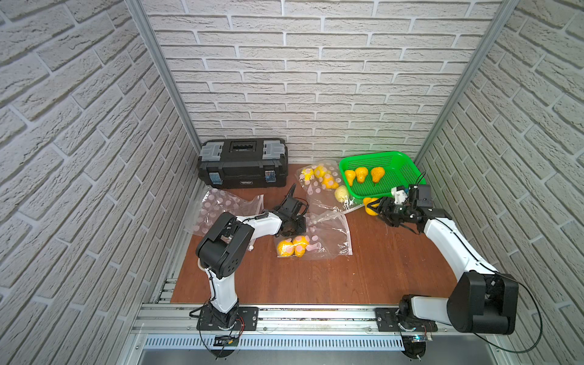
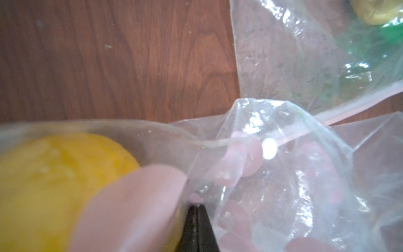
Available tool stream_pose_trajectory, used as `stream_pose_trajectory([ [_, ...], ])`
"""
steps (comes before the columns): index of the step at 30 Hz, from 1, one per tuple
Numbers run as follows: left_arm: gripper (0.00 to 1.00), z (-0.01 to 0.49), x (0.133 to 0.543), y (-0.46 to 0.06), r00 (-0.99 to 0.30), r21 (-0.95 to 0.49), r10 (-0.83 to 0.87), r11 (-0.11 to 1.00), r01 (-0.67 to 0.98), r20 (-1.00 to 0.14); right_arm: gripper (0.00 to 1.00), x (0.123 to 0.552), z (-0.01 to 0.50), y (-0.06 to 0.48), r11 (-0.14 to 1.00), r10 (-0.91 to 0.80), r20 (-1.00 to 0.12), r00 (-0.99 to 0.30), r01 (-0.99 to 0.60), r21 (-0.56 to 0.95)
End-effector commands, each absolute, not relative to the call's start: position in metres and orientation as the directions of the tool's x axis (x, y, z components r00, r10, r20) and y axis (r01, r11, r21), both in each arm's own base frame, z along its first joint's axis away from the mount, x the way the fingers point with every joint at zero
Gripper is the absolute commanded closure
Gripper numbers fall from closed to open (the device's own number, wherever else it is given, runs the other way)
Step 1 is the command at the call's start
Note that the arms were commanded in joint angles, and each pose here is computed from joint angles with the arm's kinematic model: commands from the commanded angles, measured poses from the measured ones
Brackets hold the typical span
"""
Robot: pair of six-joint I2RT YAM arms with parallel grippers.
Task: Open the zip-top bag and take out the pear
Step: Place the pear in the basket.
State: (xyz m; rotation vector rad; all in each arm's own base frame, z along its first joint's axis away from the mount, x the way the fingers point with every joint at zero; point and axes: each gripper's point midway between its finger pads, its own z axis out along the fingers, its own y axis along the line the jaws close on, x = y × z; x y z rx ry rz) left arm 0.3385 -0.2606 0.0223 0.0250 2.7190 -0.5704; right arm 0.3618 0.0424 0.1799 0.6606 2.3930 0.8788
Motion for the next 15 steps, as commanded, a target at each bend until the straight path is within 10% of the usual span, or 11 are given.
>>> stream_pose_trajectory([
  [1, 1.00, 0.012, 0.329, -0.239, -0.951, -0.310, -0.055, 0.950, 0.044, -0.304, 0.46, 0.390, 0.188, 0.026, 0.747, 0.545, -0.361, -0.756, 0.243, 0.618],
  [15, 0.98, 0.030, 0.333, -0.251, -0.941, -0.348, -0.046, 0.934, 0.078, -0.335, 0.39, 0.521, 0.142, 0.042, 0.808, 0.404, -0.311, -0.860, 0.176, 0.562],
])
